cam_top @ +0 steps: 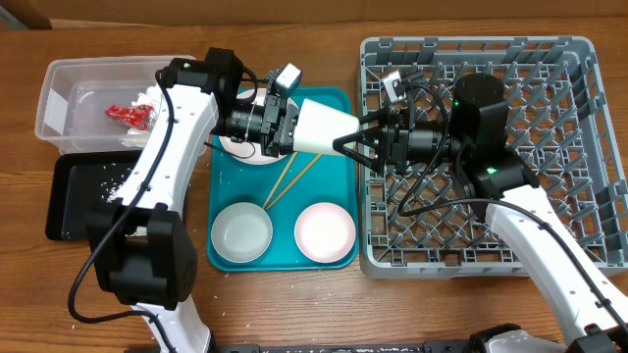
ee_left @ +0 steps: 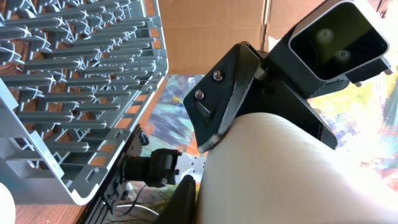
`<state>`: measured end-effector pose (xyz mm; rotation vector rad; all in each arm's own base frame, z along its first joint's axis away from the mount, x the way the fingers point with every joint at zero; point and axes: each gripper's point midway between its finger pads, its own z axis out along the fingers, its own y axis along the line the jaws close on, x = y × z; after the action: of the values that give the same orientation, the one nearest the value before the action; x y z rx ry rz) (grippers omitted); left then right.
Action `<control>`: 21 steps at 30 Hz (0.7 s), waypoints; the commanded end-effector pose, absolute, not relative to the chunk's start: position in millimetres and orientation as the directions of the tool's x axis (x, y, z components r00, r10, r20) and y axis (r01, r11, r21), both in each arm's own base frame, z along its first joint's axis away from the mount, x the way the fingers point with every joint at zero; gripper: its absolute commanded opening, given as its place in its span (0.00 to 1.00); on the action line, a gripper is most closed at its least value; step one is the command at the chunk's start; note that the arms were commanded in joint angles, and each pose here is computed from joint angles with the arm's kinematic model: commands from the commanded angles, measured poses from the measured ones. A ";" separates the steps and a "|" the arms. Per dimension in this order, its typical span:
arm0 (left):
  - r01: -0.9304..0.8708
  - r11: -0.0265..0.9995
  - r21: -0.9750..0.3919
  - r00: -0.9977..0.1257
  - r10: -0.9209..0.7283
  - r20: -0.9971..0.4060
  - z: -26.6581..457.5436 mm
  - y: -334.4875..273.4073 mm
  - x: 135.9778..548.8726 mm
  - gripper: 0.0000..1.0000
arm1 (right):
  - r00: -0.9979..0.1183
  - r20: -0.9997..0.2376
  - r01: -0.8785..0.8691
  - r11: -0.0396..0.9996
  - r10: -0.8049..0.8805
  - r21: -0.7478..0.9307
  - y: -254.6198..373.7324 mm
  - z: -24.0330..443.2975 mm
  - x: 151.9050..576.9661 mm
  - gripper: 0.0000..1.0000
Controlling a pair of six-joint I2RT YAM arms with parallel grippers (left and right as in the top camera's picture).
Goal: Sort waste into correct bins and load items into the dishwasher
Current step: 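Lift the white cup and hand it to the right gripper, then place the white cup upside down in the dish rack with the right gripper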
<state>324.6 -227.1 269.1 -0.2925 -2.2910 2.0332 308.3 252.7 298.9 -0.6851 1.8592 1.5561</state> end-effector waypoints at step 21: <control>0.222 0.167 -0.961 -0.969 0.151 -0.197 268.7 -209.2 338.3 0.31 | -0.802 -0.561 -0.457 0.394 0.204 0.797 149.6 266.6 356.6 0.40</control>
<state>336.5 -212.3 262.5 -0.2918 -2.3691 2.0246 349.8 165.4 274.8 -0.3185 2.0128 1.4878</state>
